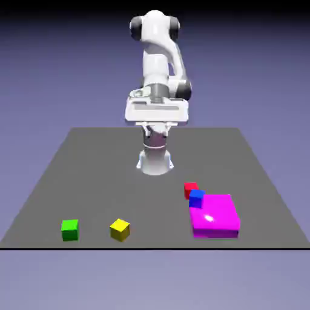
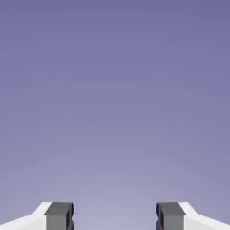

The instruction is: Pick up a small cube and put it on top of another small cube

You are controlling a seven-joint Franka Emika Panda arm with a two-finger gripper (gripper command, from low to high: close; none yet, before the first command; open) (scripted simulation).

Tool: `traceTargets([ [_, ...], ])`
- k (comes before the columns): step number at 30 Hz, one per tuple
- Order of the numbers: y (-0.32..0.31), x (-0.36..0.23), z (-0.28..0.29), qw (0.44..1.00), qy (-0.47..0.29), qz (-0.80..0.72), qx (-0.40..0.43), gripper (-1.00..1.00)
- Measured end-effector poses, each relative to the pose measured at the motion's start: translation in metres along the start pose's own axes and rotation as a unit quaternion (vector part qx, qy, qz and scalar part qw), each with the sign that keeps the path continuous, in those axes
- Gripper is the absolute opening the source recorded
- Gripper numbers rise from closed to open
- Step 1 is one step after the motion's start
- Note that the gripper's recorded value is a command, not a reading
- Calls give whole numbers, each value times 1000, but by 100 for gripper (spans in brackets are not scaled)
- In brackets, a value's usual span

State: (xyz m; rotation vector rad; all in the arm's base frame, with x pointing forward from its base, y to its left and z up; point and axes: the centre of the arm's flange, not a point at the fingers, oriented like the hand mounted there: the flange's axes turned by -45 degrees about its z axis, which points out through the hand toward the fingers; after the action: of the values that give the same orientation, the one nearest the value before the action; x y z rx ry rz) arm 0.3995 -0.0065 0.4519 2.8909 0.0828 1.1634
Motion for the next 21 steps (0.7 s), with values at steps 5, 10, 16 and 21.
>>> traceTargets([
  [5,51,2,49,998,-67,-10,-13,0],
  [10,106,-10,98,991,-131,-18,-16,0],
  [16,179,-43,153,979,-203,-23,-8,0],
  [21,234,-85,196,966,-257,-30,12,0],
])
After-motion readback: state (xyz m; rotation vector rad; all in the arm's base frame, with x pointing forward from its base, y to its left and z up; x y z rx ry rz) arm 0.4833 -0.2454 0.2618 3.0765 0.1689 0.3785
